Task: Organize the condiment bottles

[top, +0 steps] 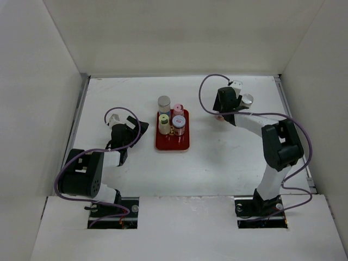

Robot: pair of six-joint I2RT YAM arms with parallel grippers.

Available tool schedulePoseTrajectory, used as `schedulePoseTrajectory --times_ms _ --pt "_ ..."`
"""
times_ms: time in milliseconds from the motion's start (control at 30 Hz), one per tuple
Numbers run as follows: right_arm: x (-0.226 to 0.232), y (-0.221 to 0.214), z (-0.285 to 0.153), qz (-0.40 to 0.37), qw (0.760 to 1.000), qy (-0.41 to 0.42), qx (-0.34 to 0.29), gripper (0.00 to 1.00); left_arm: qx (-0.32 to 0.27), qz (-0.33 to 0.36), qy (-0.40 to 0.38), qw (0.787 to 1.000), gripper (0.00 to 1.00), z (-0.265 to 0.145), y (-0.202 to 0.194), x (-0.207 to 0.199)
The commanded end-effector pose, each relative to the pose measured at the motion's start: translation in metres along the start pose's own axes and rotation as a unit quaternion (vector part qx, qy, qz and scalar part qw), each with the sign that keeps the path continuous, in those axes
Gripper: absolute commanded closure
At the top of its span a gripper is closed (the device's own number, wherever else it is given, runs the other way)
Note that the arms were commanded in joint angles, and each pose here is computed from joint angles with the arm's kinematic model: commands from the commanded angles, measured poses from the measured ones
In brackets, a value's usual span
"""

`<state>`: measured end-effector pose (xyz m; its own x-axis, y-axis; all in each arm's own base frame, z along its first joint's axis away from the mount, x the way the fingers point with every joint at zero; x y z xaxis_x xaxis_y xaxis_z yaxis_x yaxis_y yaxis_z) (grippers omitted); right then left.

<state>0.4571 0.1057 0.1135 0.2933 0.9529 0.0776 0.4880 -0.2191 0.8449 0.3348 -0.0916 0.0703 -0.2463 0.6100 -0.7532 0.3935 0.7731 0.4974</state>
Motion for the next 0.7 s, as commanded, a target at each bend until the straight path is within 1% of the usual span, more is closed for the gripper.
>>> schedulePoseTrajectory --times_ms 0,133,267,433,533,667 --pt "0.020 0.031 -0.038 0.045 0.996 0.053 -0.056 0.51 -0.010 -0.006 -0.021 1.000 0.00 0.000 0.006 -0.008" --pt "0.034 0.032 -0.091 0.043 0.991 0.102 -0.078 0.52 -0.010 -0.005 -0.022 1.000 0.00 0.000 0.006 -0.008" --pt "0.050 0.009 -0.139 0.021 0.984 0.163 -0.069 0.52 -0.011 -0.005 -0.023 1.000 0.00 -0.001 0.007 -0.009" --pt "0.102 -0.024 -0.197 -0.018 0.964 0.261 -0.054 0.52 -0.009 -0.006 -0.021 1.000 0.00 0.000 0.006 -0.008" --pt "0.134 -0.036 -0.219 -0.032 0.949 0.308 -0.056 0.51 -0.012 -0.006 -0.023 1.000 0.00 -0.001 0.007 -0.008" --pt "0.158 -0.039 -0.220 -0.034 0.943 0.325 -0.062 0.51 -0.013 -0.006 -0.023 1.000 0.00 -0.001 0.007 -0.008"
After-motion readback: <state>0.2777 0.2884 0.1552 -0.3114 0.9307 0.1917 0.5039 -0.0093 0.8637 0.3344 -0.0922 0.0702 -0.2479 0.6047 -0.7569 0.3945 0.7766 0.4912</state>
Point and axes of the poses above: each gripper's point midway between its finger pads, its own z axis out along the fingers, its own x axis along the line the jaws close on, y = z × x, the point moved 3 cm from there along -z, back along the fingers, and after that the axes turned 1 degree about z, right-handed, at the moved point
